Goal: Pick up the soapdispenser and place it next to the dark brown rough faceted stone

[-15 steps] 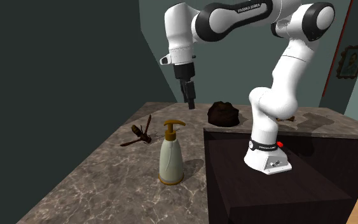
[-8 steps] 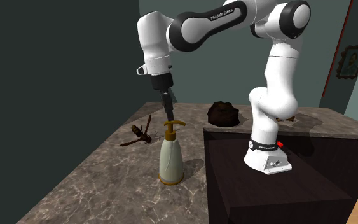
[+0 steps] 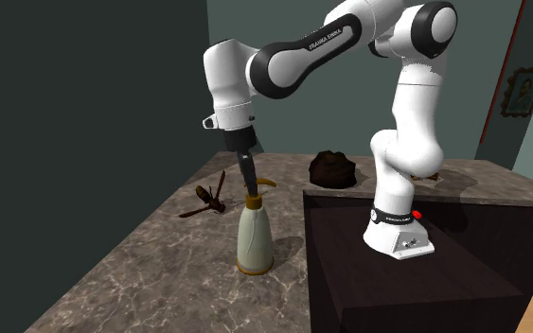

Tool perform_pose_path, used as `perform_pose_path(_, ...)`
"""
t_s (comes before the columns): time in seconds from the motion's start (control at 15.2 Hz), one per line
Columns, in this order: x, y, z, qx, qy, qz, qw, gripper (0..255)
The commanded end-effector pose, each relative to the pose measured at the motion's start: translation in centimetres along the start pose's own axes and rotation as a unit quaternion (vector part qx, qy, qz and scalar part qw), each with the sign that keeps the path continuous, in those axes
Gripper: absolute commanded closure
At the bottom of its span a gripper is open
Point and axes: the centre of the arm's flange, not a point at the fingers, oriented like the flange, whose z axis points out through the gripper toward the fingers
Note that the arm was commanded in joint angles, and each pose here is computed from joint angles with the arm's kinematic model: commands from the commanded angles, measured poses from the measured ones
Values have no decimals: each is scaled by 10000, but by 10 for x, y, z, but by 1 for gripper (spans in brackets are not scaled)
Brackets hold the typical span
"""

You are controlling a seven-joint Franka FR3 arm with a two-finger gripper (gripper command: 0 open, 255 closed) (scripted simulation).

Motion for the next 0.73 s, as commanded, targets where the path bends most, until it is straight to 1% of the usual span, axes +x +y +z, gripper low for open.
perform_pose_path(0.0, 0, 1, 5, 0, 3, 0, 10000, 0)
perform_pose_path(0.46, 0, 1, 5, 0, 3, 0, 10000, 0)
perform_pose_path(0.53, 0, 1, 5, 0, 3, 0, 10000, 255)
perform_pose_path(0.66, 0, 1, 5, 0, 3, 0, 10000, 255)
